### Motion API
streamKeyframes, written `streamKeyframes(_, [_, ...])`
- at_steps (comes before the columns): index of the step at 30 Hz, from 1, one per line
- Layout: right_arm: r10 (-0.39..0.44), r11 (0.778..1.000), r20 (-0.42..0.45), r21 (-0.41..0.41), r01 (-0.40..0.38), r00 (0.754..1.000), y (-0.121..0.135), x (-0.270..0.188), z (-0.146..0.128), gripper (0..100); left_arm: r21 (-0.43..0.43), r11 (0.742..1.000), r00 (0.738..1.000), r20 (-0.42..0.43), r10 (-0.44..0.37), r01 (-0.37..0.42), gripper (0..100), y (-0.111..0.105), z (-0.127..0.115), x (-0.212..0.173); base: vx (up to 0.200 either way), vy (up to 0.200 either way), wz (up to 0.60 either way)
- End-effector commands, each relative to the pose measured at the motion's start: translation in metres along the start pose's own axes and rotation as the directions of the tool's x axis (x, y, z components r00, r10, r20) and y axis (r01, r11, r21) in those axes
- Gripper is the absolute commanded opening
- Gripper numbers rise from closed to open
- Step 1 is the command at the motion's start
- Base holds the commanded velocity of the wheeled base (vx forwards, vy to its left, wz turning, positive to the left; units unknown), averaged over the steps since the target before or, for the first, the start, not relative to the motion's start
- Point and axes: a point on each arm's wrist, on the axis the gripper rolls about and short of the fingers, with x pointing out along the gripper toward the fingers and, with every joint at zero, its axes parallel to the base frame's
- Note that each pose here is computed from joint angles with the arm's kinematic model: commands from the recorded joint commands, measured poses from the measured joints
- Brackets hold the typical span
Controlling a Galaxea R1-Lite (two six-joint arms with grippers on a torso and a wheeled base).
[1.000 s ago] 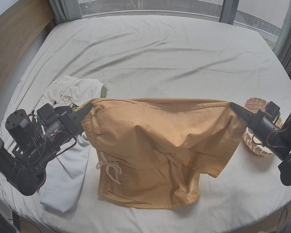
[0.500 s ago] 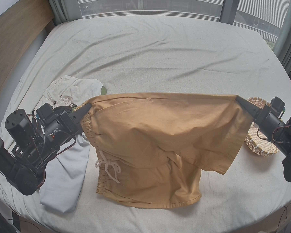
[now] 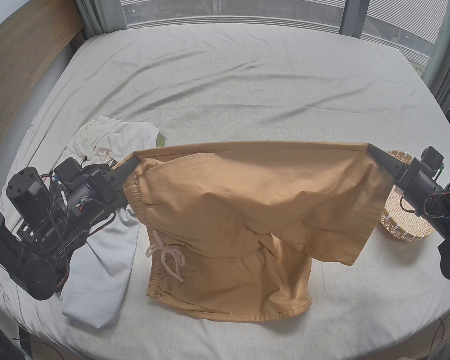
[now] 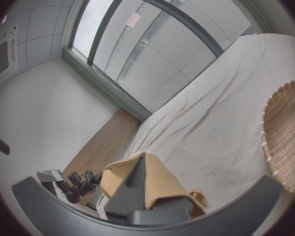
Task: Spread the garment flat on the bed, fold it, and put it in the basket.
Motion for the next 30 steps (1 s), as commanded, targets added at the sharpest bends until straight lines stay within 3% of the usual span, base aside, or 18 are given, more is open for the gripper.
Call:
streamKeyframes(1, [0.02, 1.0, 0.008, -0.01, -0.02, 1.0, 0.005, -0.002, 0.004, 0, 0.002, 1.0, 1.0, 0.005, -0.004, 0.004, 0, -0.001, 0.001, 0.0, 0.0, 0.0, 0.0])
streamKeyframes(22, [0.074, 0.996, 0.062, -0.057, -0.071, 0.995, 0.022, -0.006, 0.02, 0, 0.027, 0.998, 0.996, 0.066, -0.058, 0.056, 0, -0.016, 0.02, -0.005, 0.0, 0.0, 0.0])
streamKeyframes(30, [0.034, 0.998, 0.074, -0.059, -0.029, 0.997, 0.014, -0.008, 0.026, 0, 0.026, 0.998, 0.997, 0.064, -0.052, 0.051, 0, -0.014, 0.02, -0.005, 0.0, 0.0, 0.0])
